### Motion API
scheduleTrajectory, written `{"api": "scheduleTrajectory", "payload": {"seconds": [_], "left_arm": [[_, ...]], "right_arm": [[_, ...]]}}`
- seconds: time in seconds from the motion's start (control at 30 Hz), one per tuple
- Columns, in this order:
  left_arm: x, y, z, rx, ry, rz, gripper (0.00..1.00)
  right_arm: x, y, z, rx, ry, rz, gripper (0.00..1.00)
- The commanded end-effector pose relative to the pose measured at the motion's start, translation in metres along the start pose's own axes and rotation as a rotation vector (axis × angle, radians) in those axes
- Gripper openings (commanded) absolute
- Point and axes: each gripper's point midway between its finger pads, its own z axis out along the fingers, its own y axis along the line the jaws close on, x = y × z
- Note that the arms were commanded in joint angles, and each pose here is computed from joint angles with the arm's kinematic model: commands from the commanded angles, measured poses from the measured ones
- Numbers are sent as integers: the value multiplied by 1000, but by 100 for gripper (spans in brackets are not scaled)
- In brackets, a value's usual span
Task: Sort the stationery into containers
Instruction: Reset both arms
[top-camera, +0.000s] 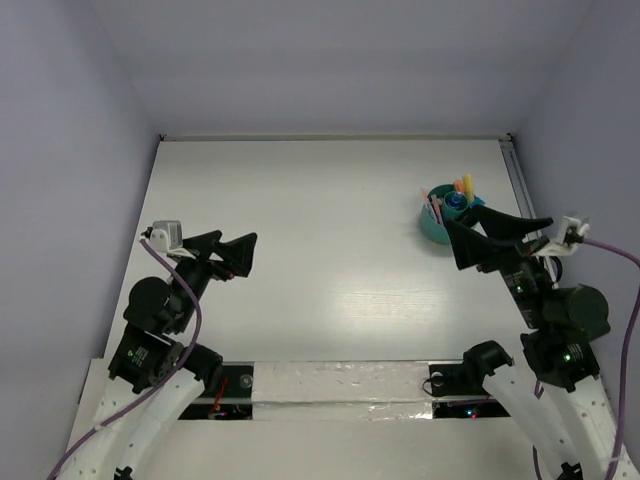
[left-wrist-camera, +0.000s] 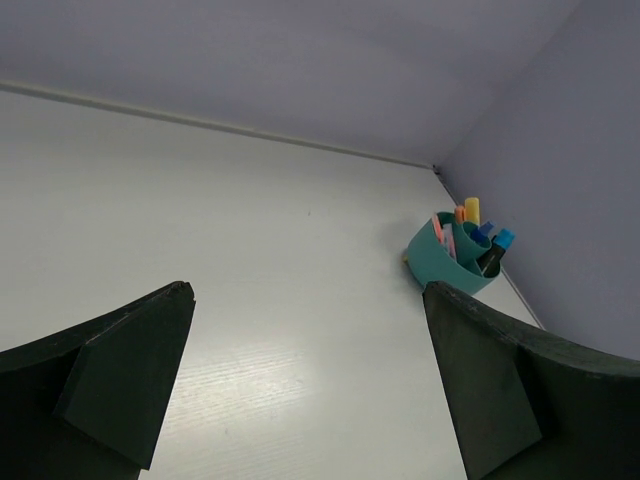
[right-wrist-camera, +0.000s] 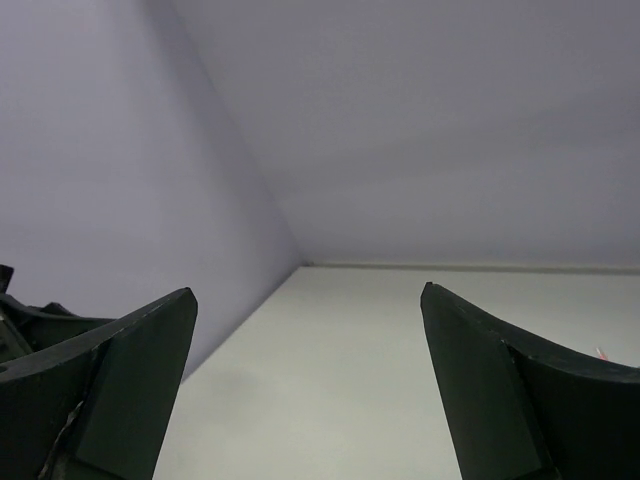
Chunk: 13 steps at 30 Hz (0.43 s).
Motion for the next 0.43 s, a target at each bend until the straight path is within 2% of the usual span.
{"api": "scheduleTrajectory", "payload": {"seconds": [0.0, 0.07, 0.3, 0.4], "left_arm": [[-58, -23, -3, 55, -174, -13, 99], [-62, -24, -3, 59, -188, -18, 99], [-50, -20, 5, 43, -148, -21, 99], [-45, -23, 9, 57, -121, -22, 99]], "right_arm": [[-19, 7, -15, -11, -74, -8, 100], [-19, -1, -18, 26, -95, -6, 100], [30, -28, -7, 102, 64, -19, 100], [30, -31, -6, 124, 79, -27, 100]]}}
